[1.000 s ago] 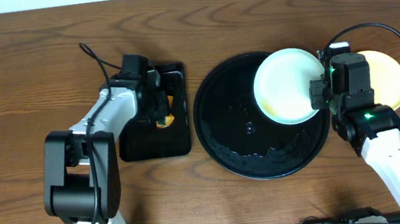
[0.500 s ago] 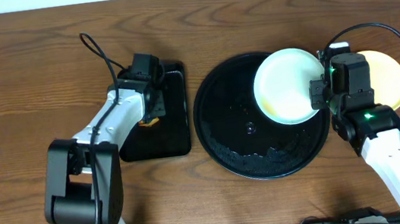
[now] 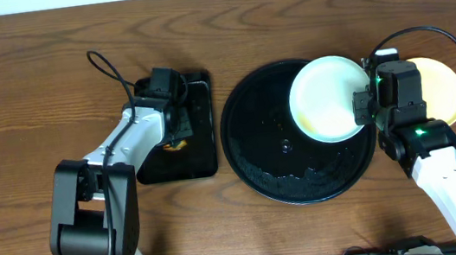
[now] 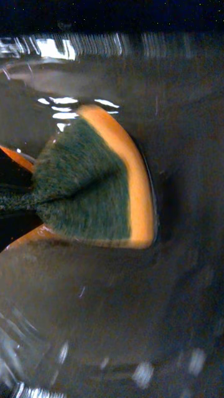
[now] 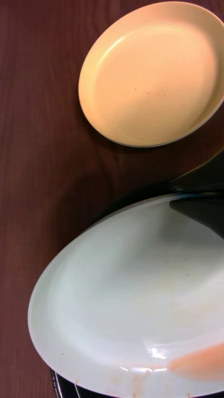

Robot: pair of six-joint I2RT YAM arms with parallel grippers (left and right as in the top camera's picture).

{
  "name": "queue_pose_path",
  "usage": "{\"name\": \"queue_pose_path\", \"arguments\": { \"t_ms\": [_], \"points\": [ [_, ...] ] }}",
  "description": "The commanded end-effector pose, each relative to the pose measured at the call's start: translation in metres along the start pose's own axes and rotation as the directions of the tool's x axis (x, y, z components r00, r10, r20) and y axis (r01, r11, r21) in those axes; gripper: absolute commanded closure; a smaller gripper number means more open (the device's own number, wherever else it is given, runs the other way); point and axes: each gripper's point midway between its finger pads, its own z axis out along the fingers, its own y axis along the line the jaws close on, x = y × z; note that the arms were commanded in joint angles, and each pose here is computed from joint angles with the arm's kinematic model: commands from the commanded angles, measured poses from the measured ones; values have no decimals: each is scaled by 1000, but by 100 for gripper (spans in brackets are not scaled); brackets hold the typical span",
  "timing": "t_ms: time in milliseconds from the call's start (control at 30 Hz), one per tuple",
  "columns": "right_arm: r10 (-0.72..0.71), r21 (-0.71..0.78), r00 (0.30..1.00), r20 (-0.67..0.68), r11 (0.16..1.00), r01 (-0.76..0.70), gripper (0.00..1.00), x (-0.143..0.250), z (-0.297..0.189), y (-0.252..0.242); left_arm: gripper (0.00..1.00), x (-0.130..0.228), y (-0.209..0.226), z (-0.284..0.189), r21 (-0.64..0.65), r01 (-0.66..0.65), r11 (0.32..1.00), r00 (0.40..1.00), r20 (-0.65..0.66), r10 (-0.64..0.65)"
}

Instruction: Clean dirty plates on tray and stack at the side

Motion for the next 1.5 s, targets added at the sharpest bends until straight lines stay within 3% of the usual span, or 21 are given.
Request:
{"name": "queue_pose_path", "arguments": {
  "t_ms": [0,167,300,433,567,633,733,800,867,900,933,1000,1067,1133,1200,1300,1367,1467],
  "points": [
    [-14,-4,1000,23,1000,14,99,-7,-5,3,93,27,-52,-5,317,-139,938,983,-74,171],
    [-14,-4,1000,23,1000,14,99,-7,-5,3,93,31,-67,-11,410,-254,876,956,-33,293],
    [-14,-4,1000,23,1000,14,99,-6,-5,3,93,28,-61,-8,378,-269,886,954,-24,300],
    [-14,-4,1000,23,1000,14,99,-7,-5,3,92,7,-31,-3,170,-226,959,973,-2,230],
    [-14,-4,1000,22,1000,14,99,-6,-5,3,92,-12,24,-6,-151,27,988,997,69,-17],
    [-14,-4,1000,22,1000,14,99,-6,-5,3,93,-9,35,-8,-204,116,972,991,84,-100],
    [-14,-4,1000,21,1000,14,99,-6,-5,3,92,0,16,-4,-100,130,987,992,24,-128],
    [-14,-4,1000,21,1000,14,99,-6,-5,3,93,10,-25,-5,132,-46,990,997,-48,53],
    [-14,-4,1000,22,1000,14,99,-6,-5,3,93,23,-61,-15,356,-231,906,964,-40,262],
    [-14,-4,1000,22,1000,14,99,-6,-5,3,93,27,-68,-18,400,-289,870,945,-23,325],
    [-14,-4,1000,23,1000,14,99,-7,-5,3,93,27,-66,-17,386,-321,865,935,-13,353],
    [-14,-4,1000,22,1000,14,99,-6,-5,3,93,16,-39,-8,215,-303,928,949,-15,314],
    [-14,-4,1000,21,1000,14,99,-6,-5,3,92,-4,9,-4,-83,-152,985,988,17,154],
    [-14,-4,1000,22,1000,14,99,-6,-5,3,92,-13,39,-10,-253,0,967,996,82,22],
    [-14,-4,1000,22,1000,14,99,-6,-5,3,92,-11,33,-8,-220,15,975,997,75,1],
    [-13,-4,1000,27,1000,13,99,-8,-5,3,93,6,-17,-6,74,-200,977,979,-17,202],
    [-16,-6,999,44,1000,17,99,-12,-5,4,91,8,-23,-7,114,-230,967,972,-18,234],
    [-55,-22,995,85,998,57,99,-22,-7,8,70,6,-24,-10,114,-231,966,972,-9,233]
  ]
}}
